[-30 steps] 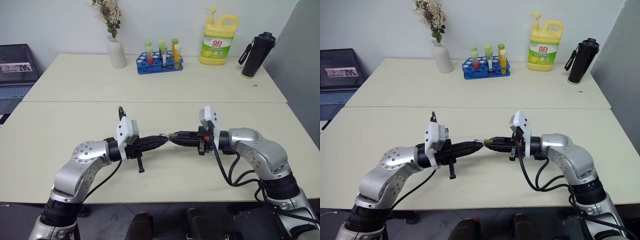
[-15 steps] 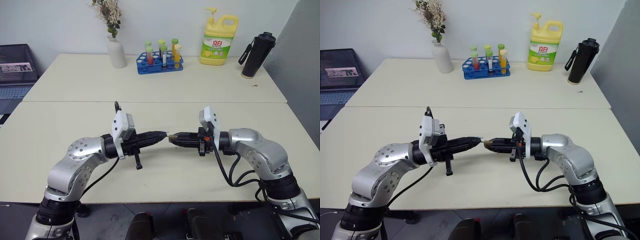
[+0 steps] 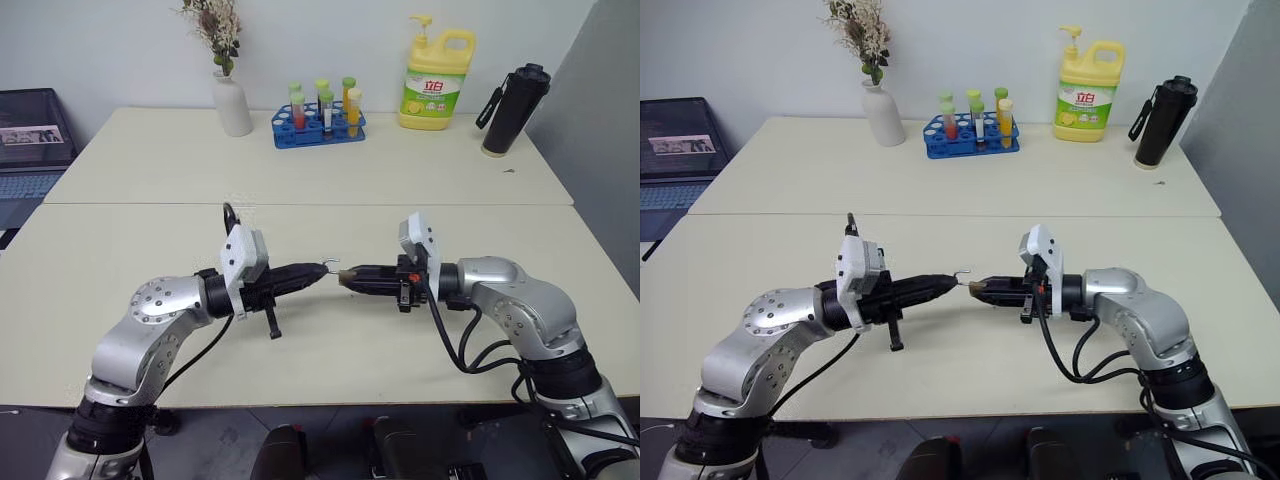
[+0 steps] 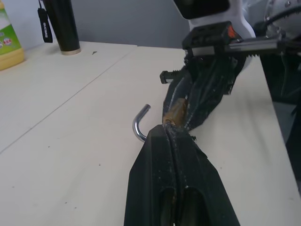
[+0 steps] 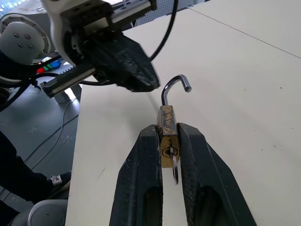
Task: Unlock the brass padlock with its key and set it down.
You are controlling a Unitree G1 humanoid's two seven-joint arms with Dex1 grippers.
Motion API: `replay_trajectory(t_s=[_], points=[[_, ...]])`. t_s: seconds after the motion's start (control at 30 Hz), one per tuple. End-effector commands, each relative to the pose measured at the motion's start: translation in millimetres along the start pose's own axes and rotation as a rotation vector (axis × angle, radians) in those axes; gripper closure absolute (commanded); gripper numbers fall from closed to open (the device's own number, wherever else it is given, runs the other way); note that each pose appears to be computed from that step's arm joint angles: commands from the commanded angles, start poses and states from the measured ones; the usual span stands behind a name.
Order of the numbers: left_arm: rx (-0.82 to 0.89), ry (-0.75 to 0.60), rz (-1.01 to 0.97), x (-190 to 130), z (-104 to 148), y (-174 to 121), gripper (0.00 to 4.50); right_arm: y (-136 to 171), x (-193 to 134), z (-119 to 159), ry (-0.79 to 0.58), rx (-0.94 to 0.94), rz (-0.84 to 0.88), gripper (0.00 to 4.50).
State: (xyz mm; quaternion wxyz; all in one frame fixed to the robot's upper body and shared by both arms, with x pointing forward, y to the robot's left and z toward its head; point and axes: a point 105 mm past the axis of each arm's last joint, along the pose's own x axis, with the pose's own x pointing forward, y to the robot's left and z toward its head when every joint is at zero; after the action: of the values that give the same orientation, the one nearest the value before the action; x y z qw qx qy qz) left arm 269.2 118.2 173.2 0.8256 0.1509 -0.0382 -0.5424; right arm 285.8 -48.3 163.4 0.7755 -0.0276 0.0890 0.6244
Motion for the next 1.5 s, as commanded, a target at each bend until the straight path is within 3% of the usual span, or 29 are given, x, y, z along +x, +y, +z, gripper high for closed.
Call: replay_trajectory(t_s=[0.03,0.23,0.43,0.7,0.97,1.37,1.5], points=[[0.283,0.061,0.050,-15.5,7.2,11.1,3.92,-5.2,-7.5,3.6,-0.006,0.014,-0.035,4.34],[0.565,0.122,-0.013,-20.9,-6.3,4.2,2.25,1.9,-8.8,-5.1,0.053,0.144,0.006,4.34],[0.596,0.204,-0.163,-28.3,-23.9,-17.9,0.36,14.7,-4.8,-17.2,0.110,0.276,0.034,4.34],[0.437,0.216,-0.237,-26.6,-30.8,-38.0,0.34,11.1,8.0,-37.4,0.174,0.487,-0.038,4.34],[0.427,0.229,-0.232,-26.1,-30.8,-35.2,0.34,-6.0,15.3,-58.8,0.216,0.589,-0.150,4.34],[0.387,0.227,-0.164,-27.9,-30.3,-29.4,0.34,-17.5,-12.3,-61.7,0.252,0.536,-0.249,0.14],[0.279,0.259,-0.117,-34.5,-35.2,-27.7,0.34,-18.9,-31.4,-53.8,0.278,0.242,-0.250,0.06]])
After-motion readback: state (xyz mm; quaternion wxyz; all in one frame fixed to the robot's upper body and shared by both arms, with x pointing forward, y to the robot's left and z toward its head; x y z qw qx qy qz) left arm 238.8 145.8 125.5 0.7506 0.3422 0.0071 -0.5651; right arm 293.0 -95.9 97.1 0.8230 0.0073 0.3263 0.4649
